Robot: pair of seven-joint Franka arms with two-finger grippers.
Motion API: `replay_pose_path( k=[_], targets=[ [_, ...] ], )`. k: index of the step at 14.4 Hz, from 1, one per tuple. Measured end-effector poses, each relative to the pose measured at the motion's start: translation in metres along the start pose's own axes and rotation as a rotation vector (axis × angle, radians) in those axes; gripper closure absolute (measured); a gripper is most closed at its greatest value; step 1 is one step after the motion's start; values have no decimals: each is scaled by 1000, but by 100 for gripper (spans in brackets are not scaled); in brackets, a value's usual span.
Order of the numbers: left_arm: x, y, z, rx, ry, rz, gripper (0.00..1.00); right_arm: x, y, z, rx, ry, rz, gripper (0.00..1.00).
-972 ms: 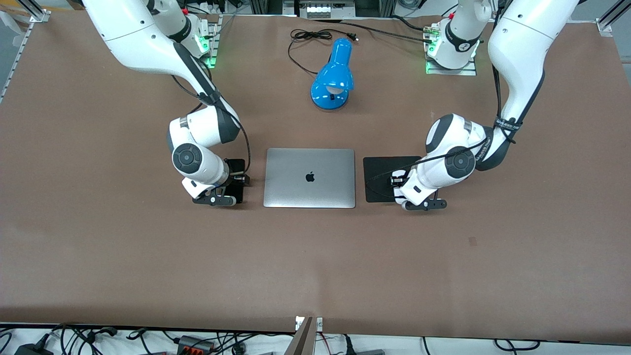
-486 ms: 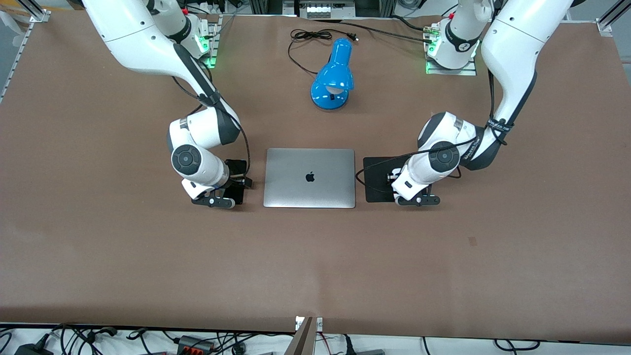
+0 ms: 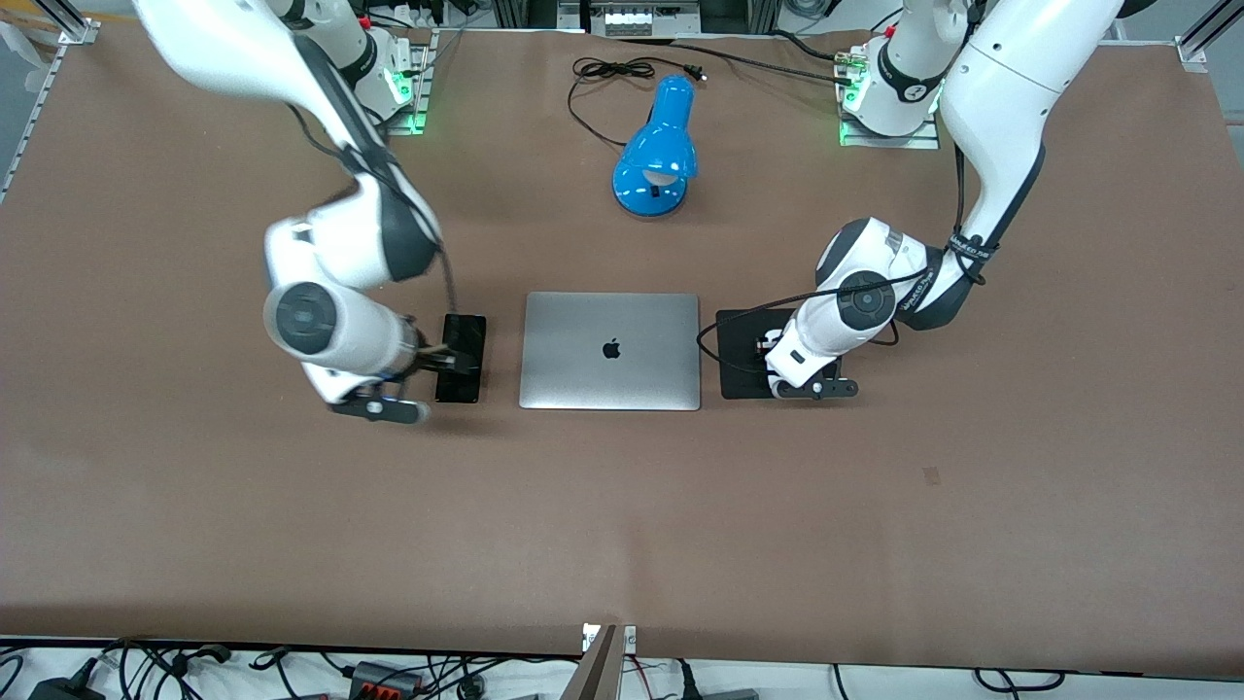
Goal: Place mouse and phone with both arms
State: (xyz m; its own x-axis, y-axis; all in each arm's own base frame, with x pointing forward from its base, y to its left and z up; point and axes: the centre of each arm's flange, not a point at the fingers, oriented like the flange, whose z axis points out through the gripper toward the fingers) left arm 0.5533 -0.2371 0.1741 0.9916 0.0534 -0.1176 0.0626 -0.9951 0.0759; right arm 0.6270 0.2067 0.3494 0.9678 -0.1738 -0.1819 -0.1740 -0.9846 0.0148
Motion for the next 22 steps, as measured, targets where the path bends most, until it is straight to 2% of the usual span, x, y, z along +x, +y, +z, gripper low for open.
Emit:
replay_pose_path(
  k=[3, 4, 7, 9, 12, 17, 22],
  targets=[
    [-1, -1, 0, -4, 8, -2, 36, -19, 52, -85, 2, -2, 61, 0],
    [-1, -1, 1, -5, 8, -3, 25, -26, 68, -106, 4, -2, 80, 0],
    [0, -1, 0, -7, 13, -4, 1, -44, 106, -146, 6, -7, 126, 0],
    [2, -2, -2, -10, 20, -6, 0, -57, 122, -164, -8, -27, 144, 0],
    [6, -3, -34, 14, 31, -7, 0, -78, 132, -197, -34, 25, 146, 0],
    [18, -15, -159, 124, 7, -20, 0, -79, 142, -219, -10, 84, 161, 0],
    [24, -43, -268, 190, -76, 20, 0, -76, 139, -224, 12, 155, 156, 0]
  ],
)
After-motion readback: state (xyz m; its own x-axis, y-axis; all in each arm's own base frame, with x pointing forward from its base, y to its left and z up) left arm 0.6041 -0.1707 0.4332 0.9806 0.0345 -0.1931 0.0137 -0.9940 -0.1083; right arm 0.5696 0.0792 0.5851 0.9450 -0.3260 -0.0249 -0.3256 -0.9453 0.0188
